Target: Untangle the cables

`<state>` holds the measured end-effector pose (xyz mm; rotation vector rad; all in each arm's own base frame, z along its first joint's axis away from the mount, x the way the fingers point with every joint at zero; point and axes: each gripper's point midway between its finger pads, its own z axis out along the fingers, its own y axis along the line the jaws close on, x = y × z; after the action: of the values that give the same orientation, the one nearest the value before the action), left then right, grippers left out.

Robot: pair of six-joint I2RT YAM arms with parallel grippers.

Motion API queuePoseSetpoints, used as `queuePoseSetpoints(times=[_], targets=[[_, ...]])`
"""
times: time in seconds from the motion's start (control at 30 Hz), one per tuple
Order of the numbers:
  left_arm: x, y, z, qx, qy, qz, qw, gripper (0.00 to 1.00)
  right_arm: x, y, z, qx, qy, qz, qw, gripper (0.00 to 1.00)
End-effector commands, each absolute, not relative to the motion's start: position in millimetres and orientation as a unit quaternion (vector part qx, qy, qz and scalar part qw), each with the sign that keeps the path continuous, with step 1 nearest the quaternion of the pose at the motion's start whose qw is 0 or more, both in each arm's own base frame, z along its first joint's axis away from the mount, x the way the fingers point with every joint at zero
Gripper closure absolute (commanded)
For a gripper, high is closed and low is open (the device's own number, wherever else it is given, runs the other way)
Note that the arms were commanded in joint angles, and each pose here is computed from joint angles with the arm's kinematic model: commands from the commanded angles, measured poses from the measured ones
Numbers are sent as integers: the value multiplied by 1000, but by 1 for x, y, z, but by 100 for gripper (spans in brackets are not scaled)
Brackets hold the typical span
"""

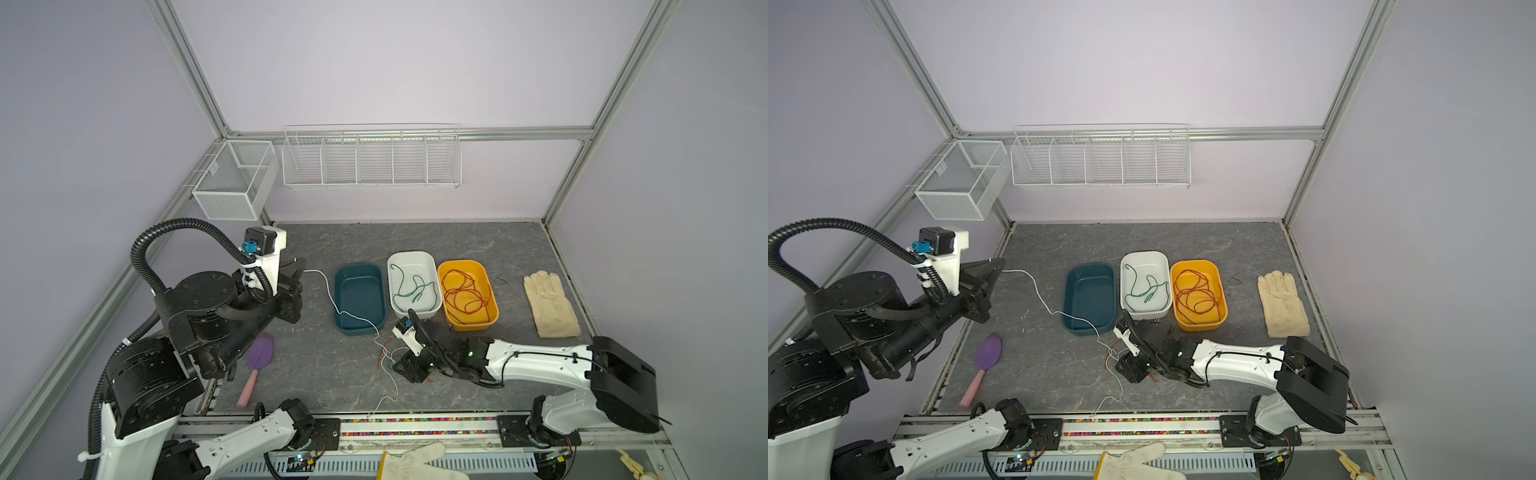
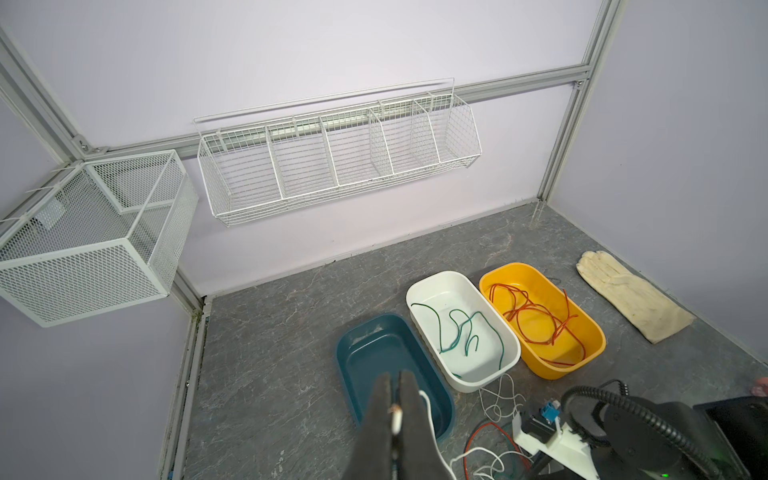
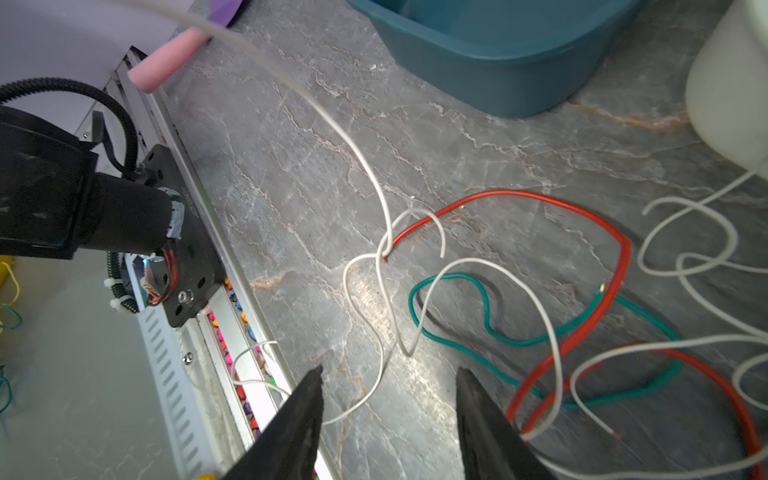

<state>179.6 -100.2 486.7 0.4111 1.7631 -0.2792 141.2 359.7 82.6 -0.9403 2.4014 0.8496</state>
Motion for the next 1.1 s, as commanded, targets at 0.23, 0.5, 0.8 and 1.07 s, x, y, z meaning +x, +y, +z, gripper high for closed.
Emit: queuePoseSetpoints(times=[0.23,0.5,0.8,1.07], targets=[[179,-96,477,183,773,-105,598,100,154,377,70,-346,863,289,227,76],[184,-87,474,178,777,-70,599,100,164,343,76,-316,877,247,263,94],[197,-71,495,169,769,11,617,100,177,266,88,-218,898,249,289,94],[197,-56,536,140,743,38,654,100,186,199,77,-76,915,258,301,94]])
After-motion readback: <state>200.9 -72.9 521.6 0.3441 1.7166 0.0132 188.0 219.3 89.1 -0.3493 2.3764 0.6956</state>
